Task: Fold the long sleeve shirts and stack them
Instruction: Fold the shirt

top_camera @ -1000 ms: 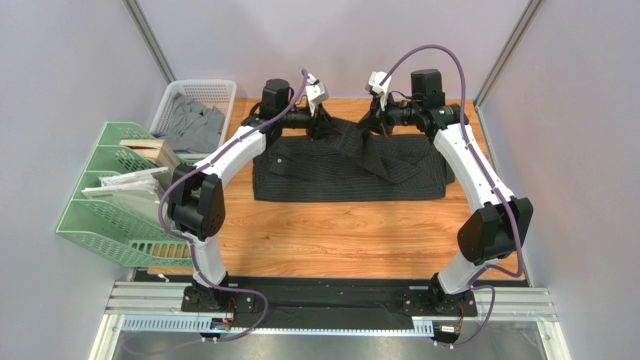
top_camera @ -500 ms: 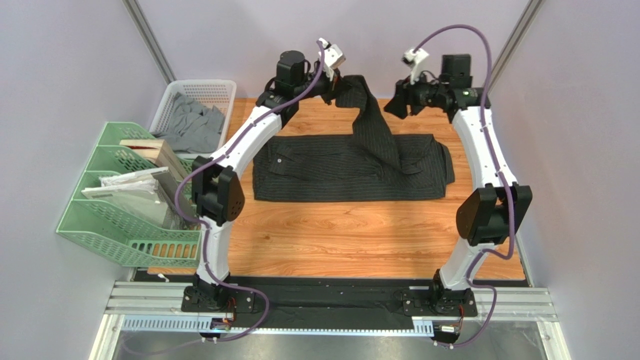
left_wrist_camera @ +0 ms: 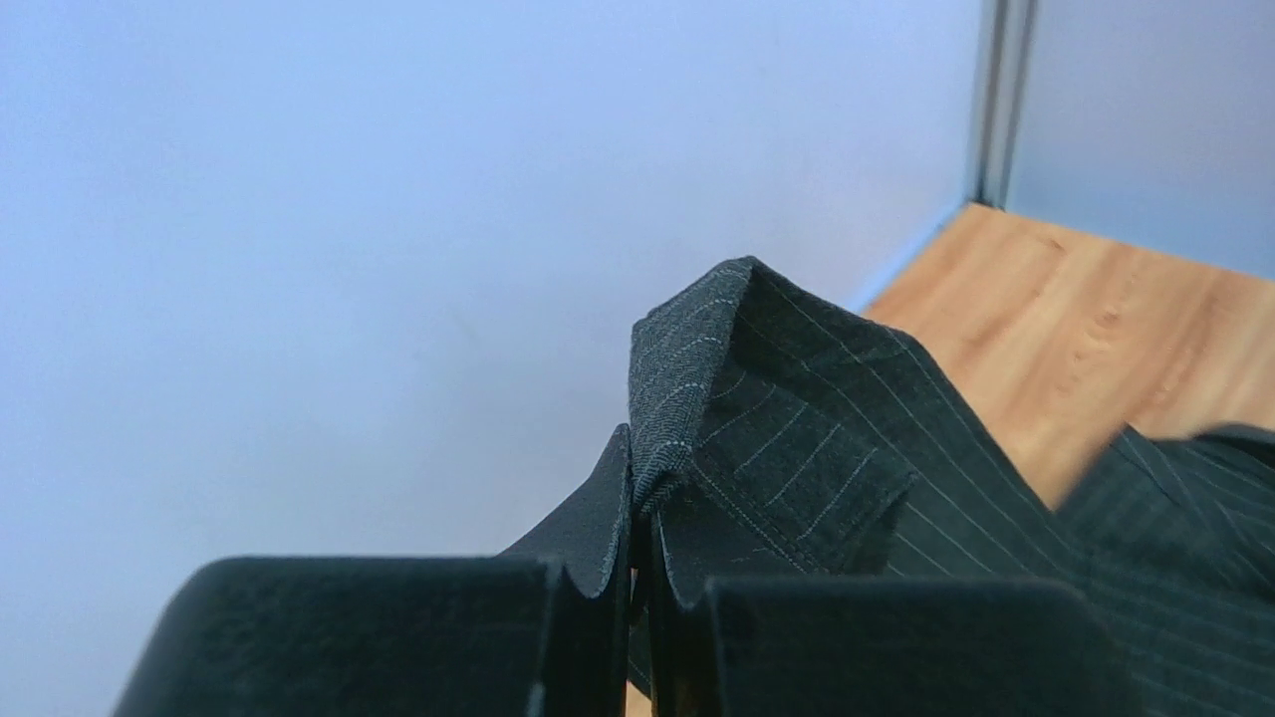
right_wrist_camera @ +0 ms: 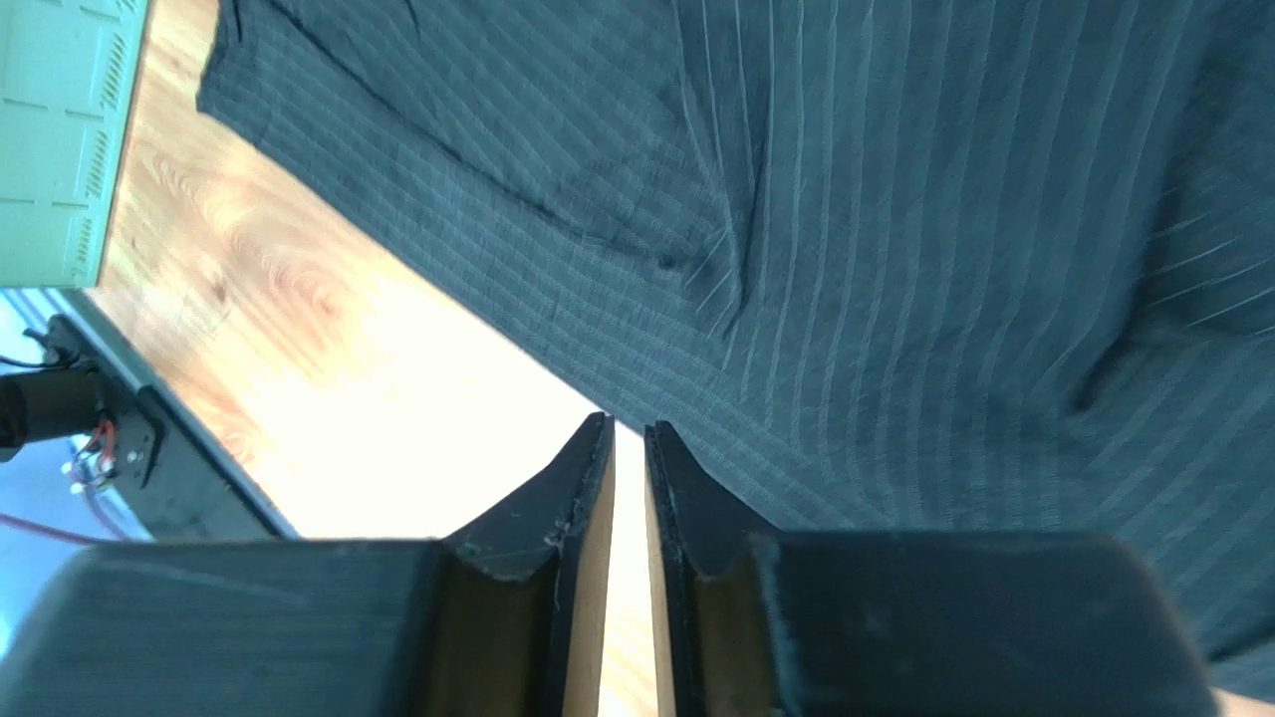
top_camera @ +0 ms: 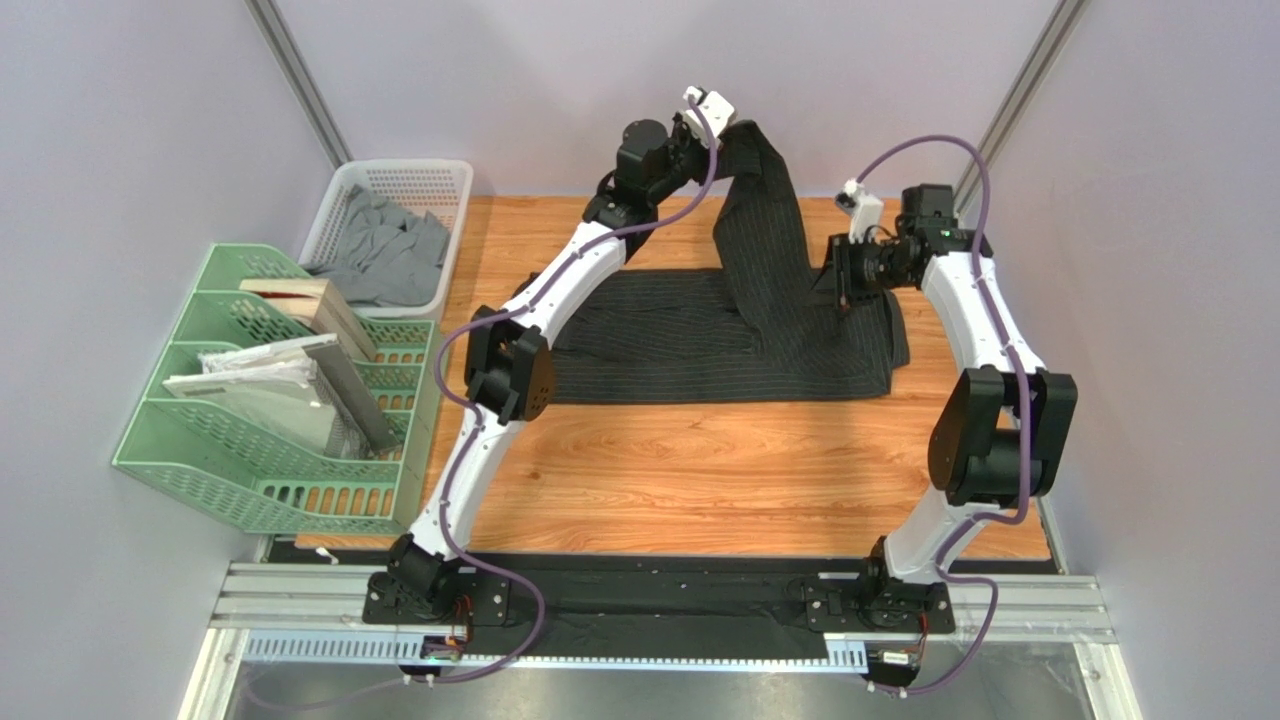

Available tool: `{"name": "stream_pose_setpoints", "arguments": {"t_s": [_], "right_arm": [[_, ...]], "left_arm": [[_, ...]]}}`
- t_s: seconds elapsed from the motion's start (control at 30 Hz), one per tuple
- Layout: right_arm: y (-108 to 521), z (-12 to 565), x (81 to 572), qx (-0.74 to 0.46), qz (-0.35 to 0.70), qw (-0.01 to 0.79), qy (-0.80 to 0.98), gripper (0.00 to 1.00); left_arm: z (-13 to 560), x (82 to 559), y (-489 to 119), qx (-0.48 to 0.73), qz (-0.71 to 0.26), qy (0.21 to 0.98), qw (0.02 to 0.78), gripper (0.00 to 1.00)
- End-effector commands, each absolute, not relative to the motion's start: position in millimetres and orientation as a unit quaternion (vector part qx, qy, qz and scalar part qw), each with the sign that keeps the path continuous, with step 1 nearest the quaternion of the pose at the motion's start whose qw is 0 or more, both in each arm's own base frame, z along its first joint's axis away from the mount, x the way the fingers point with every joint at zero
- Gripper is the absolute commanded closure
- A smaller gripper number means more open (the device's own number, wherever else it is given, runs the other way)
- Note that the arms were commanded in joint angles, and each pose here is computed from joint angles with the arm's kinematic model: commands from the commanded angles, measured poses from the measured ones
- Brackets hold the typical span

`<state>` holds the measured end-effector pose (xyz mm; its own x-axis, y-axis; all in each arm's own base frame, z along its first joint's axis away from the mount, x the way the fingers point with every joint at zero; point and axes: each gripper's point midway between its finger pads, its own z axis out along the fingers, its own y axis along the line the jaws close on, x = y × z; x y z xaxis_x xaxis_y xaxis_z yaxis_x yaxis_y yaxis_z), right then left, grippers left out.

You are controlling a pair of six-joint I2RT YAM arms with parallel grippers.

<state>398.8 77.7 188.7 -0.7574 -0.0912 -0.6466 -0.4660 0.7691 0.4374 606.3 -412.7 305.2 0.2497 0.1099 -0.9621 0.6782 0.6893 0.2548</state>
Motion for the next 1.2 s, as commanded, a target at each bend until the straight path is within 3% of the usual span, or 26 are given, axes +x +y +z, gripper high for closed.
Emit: {"name": "stream_pose_setpoints", "arguments": {"t_s": [0.0,0.1,0.2,0.33,0.6,0.63,0.93,1.17], "right_arm": [[77.7,187.2,403.1,-0.140,0.291,0.324,0.889,0.83],[75.6,168.7,413.7,-0.117,0.293,0.303,0.899,0.83],[73.9,155.5,420.9,-0.101,0.291,0.283,0.908,0.85],[67.4,139.8,418.9,-0.086,0.282,0.259,0.920,0.86],[62.7,99.6,400.6,-0.056,0.273,0.192,0.941,0.87],[60.4,95.1,399.8,-0.052,0.266,0.185,0.945,0.87],[27.3,52.4,398.8,-0.016,0.186,0.119,0.975,0.98],[9.5,41.7,392.0,-0.002,0.162,0.091,0.983,1.00]], "left_arm": [[395.1,600.9,-399.8,0.301,-0.142,0.488,0.807,1.00],[382.1,595.5,-399.8,0.332,-0.157,0.483,0.795,1.00],[365.5,572.8,-400.3,0.397,-0.229,0.471,0.754,1.00],[348.6,521.3,-395.1,0.500,-0.302,0.437,0.684,1.00],[281.7,458.5,-354.9,0.626,-0.337,0.390,0.586,1.00],[269.1,450.0,-347.6,0.630,-0.351,0.411,0.557,1.00],[214.4,411.3,-287.5,0.739,-0.265,0.350,0.511,1.00],[181.4,395.7,-254.0,0.802,-0.213,0.290,0.477,1.00]]}}
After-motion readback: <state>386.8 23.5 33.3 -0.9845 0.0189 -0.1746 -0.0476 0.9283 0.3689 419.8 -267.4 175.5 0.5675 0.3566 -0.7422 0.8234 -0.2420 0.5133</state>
